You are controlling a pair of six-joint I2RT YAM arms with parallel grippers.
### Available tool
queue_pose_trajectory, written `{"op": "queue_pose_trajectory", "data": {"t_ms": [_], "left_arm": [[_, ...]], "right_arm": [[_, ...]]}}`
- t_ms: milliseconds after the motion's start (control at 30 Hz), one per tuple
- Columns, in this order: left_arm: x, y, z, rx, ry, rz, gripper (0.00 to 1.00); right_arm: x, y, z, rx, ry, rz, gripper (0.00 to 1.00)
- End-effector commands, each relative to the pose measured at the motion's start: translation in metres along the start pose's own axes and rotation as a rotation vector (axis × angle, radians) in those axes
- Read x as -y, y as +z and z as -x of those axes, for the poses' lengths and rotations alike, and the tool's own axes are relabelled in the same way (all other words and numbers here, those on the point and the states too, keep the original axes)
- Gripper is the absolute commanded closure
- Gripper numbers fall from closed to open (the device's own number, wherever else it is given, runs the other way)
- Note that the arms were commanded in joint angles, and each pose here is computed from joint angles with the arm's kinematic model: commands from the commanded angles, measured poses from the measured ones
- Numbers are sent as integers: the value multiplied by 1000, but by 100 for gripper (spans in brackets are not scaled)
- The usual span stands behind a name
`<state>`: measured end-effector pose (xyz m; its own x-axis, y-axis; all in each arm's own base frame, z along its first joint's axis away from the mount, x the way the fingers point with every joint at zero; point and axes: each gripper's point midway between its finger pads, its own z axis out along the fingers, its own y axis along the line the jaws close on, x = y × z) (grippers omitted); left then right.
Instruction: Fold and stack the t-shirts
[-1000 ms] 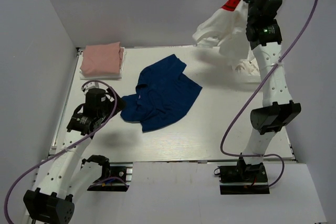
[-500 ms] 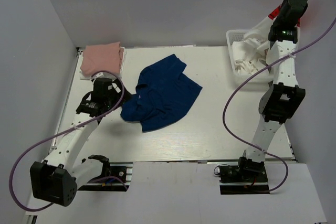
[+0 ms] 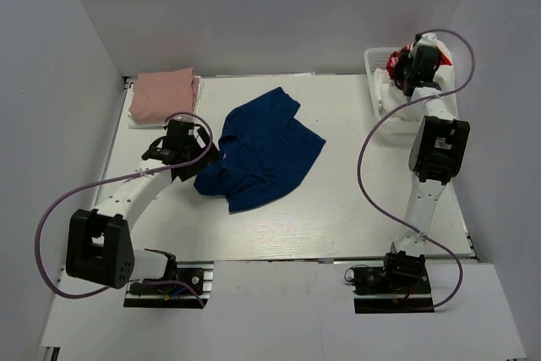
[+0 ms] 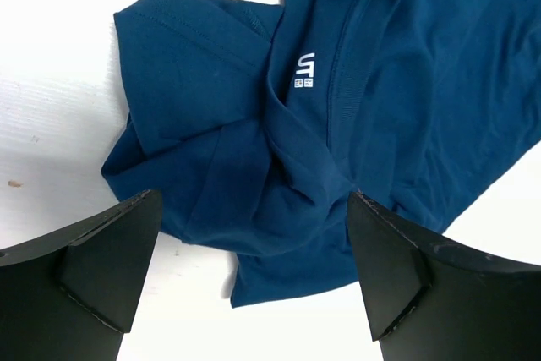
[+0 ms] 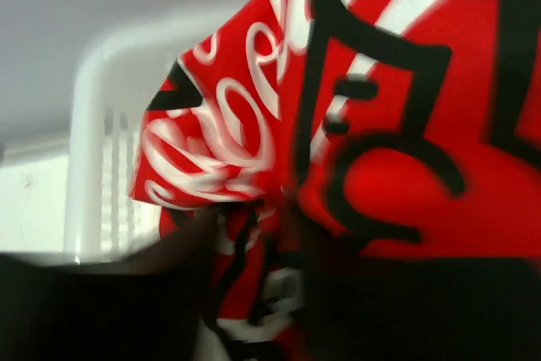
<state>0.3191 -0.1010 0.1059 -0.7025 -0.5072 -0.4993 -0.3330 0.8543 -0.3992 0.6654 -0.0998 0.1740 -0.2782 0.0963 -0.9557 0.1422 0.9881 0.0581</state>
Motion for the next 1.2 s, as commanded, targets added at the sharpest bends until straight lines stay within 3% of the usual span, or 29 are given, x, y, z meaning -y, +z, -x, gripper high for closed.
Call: {"op": "queue_pose_trajectory", "data": {"t_ms": [0,33,167,300,333,367,500,700,733,800,833,867,933,1033,1067,1100,1167], "left_arm": [[19,-5,16,31,25,-55,0],[18,-1,14,21,26,-46,0],[18,7,4,-13,27,-68,0],[11,18,-6,-47,27,-38,0],[5,20,-9,-60,28,-13,0],[2,20,-13,-74,28,-1,0],[-18,14,-18,-82,25,96,0],[-46,-3,-8,8,-91,224,0],[-56,-3,-7,31,-104,272,0],[-62,-3,-2,75,-175,316,0],[-66,-4,1,92,-184,347,0],[-64,-3,7,102,-192,356,0],[-67,8,10,97,-204,386,0],[-60,21,18,89,-201,395,0],[-57,30,18,68,-198,404,0],[-56,35,19,61,-196,411,0],[-55,47,22,52,-190,434,0]], "right_arm": [[-23,-26,34,69,-9,85,24],[-21,-32,45,94,-18,64,10],[-39,-87,115,174,-159,51,10],[-81,-139,148,218,-237,89,10],[-84,-141,127,158,-240,96,10],[-115,-156,127,166,-247,165,10],[-158,-176,94,114,-262,265,10],[-239,-186,35,18,-357,446,10],[-250,-177,11,-32,-394,466,10],[-278,-180,5,-36,-422,497,10],[-287,-168,-26,-103,-443,513,10],[-296,-166,-17,-84,-439,523,10],[-320,-156,-53,-168,-426,542,10],[-339,-140,-68,-213,-388,511,10],[-341,-125,-103,-279,-379,493,10],[-349,-120,-86,-244,-356,481,10],[-354,-106,-108,-275,-366,463,10]]}}
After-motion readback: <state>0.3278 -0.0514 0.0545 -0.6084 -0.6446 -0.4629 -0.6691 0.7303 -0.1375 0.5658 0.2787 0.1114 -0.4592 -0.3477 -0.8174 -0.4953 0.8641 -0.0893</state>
